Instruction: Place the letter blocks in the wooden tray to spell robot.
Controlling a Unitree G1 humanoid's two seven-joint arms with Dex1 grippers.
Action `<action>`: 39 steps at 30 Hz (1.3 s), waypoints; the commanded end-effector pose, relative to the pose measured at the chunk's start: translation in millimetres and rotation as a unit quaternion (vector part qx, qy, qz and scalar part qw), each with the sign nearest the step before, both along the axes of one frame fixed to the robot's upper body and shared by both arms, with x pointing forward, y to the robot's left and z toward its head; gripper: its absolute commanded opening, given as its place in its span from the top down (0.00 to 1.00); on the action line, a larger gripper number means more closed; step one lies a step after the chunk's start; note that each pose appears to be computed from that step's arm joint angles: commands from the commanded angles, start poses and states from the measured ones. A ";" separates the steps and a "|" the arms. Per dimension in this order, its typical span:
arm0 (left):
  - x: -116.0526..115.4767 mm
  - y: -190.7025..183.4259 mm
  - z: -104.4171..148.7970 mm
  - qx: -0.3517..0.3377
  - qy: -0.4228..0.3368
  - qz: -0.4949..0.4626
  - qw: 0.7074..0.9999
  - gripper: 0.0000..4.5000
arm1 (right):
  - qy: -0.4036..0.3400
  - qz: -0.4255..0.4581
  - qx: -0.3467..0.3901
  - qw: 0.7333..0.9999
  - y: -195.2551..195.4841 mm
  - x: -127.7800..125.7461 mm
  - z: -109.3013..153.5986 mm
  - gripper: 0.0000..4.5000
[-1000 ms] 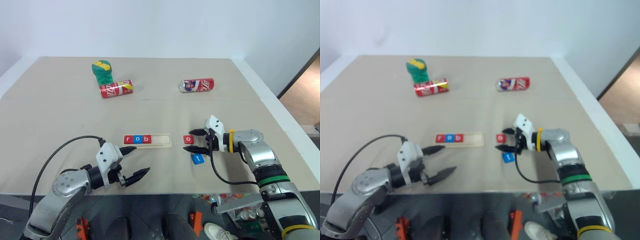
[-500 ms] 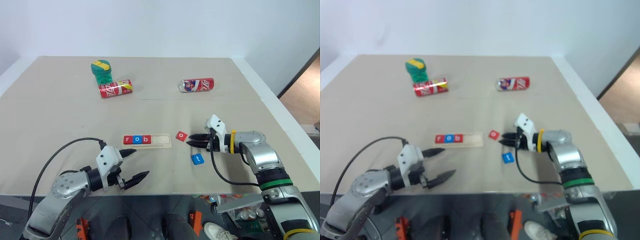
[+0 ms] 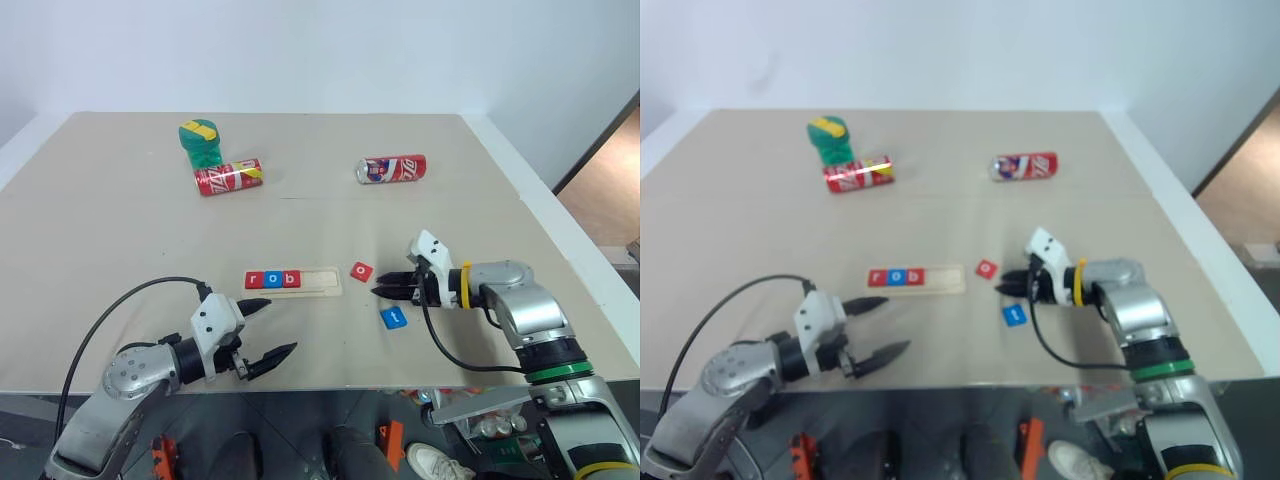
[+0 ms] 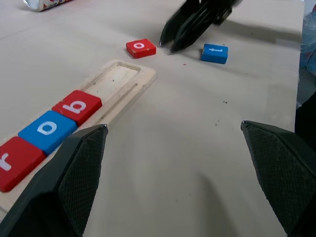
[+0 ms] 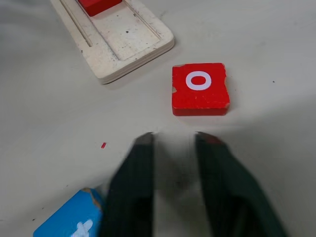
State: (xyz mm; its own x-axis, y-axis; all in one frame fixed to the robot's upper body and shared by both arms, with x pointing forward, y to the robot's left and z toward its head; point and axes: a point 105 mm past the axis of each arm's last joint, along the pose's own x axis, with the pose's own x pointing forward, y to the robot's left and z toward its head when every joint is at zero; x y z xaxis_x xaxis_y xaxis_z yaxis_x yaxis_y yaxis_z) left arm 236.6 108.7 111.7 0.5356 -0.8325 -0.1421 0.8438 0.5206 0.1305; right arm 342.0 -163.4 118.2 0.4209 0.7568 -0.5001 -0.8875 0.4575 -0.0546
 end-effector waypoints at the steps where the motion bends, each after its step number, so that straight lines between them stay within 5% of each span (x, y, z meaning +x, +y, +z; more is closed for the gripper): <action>1: 0.1 1.3 6.3 -0.001 -0.018 0.001 1.000 0.00 | -0.043 0.001 0.022 0.999 7.3 3.8 33.0 0.33; 5: 3.3 1.3 9.5 -0.016 -0.020 0.014 1.000 0.00 | -0.050 -0.019 0.035 0.998 17.0 5.8 32.1 0.03; 19: 4.9 -3.8 10.9 -0.019 -0.035 0.018 0.999 0.00 | -0.064 -0.089 0.020 0.994 23.5 18.5 -4.3 0.01; 29: 4.4 -2.4 7.7 -0.017 -0.033 0.025 0.999 0.00 | -0.067 -0.118 0.021 0.991 34.3 7.8 -10.1 0.73; 33: 4.5 -1.2 7.3 -0.016 -0.033 0.028 0.999 0.00 | -0.068 -0.116 0.021 0.991 38.6 0.2 -9.1 0.74; 39: 19.0 12.5 9.3 -0.014 -0.049 0.086 0.995 0.00 | -0.094 -0.058 0.061 0.992 62.5 7.6 27.7 0.74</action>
State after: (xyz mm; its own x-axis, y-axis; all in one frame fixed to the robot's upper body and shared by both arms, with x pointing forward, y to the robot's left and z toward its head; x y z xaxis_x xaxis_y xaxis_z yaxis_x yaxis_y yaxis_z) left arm 250.3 115.7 110.2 0.6461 -0.7566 -0.1005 0.7614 0.6297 0.1537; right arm 347.7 -113.5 120.1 0.6100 0.6980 -0.3752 -0.7777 0.6182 -0.1141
